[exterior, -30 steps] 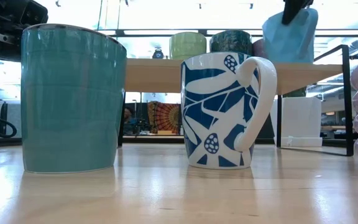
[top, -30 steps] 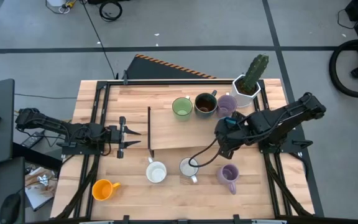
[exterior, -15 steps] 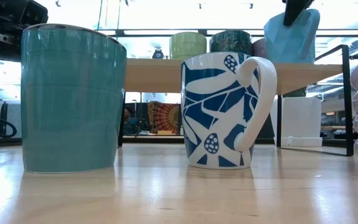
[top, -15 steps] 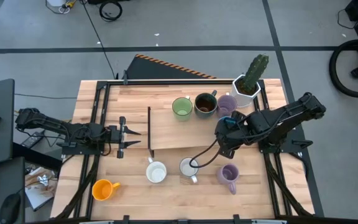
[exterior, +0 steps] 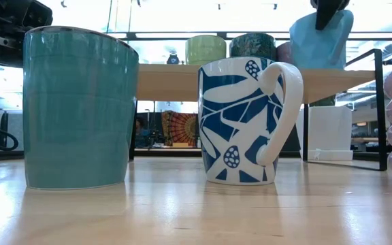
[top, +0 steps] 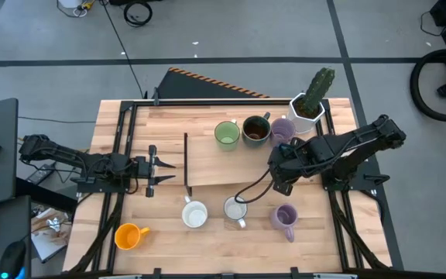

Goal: Place coffee mugs
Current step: Put the light blue mug on the shelf

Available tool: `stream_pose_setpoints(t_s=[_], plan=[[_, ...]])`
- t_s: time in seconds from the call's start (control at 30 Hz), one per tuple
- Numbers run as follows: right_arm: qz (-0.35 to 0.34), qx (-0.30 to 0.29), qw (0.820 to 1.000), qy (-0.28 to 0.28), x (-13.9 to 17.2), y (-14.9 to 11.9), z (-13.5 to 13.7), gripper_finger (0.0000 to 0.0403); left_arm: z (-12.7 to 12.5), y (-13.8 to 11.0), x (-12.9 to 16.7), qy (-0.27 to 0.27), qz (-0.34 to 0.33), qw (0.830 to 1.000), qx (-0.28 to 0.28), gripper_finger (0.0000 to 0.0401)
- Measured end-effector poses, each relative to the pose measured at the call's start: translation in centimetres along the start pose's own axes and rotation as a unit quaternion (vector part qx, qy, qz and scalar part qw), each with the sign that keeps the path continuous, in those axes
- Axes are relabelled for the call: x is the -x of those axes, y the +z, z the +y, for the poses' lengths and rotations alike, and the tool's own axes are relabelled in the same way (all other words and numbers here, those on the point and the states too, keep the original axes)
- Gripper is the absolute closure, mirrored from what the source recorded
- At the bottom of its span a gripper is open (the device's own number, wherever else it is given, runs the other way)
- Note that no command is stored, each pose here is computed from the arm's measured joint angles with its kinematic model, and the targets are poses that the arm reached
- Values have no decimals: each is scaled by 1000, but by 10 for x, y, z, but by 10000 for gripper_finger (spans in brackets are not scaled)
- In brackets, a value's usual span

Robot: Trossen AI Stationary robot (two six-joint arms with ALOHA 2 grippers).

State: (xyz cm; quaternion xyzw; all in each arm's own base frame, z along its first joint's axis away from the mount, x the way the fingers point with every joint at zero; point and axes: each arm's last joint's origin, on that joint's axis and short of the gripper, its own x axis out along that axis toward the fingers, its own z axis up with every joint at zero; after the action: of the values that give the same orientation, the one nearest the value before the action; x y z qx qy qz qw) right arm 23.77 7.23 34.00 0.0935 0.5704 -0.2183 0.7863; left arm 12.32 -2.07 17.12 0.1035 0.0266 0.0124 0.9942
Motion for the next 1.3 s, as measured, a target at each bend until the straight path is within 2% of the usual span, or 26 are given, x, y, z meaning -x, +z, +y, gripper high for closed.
stream_pose_setpoints(t_s=[0.47,0.6,0.83,0.93,1.07,1.2,1.3], plan=[[-40,-21,998,33,28,11,-3,202,0,0,0,0,0,1000,-1,253],[-66,-17,997,33,37,14,-4,202,2,6,0,16,-6,1000,-7,253],[-187,56,981,-8,47,25,4,202,3,17,-1,15,9,1000,6,253],[-219,92,971,-25,46,25,9,202,3,28,0,7,-6,1000,27,253],[-270,83,957,-61,56,5,0,204,-2,39,2,-33,-28,998,45,253],[-315,69,946,-27,60,-13,-12,206,-13,41,4,-130,-44,990,26,253],[-363,82,928,6,67,-22,-18,206,-18,46,7,-149,-71,986,28,253]])
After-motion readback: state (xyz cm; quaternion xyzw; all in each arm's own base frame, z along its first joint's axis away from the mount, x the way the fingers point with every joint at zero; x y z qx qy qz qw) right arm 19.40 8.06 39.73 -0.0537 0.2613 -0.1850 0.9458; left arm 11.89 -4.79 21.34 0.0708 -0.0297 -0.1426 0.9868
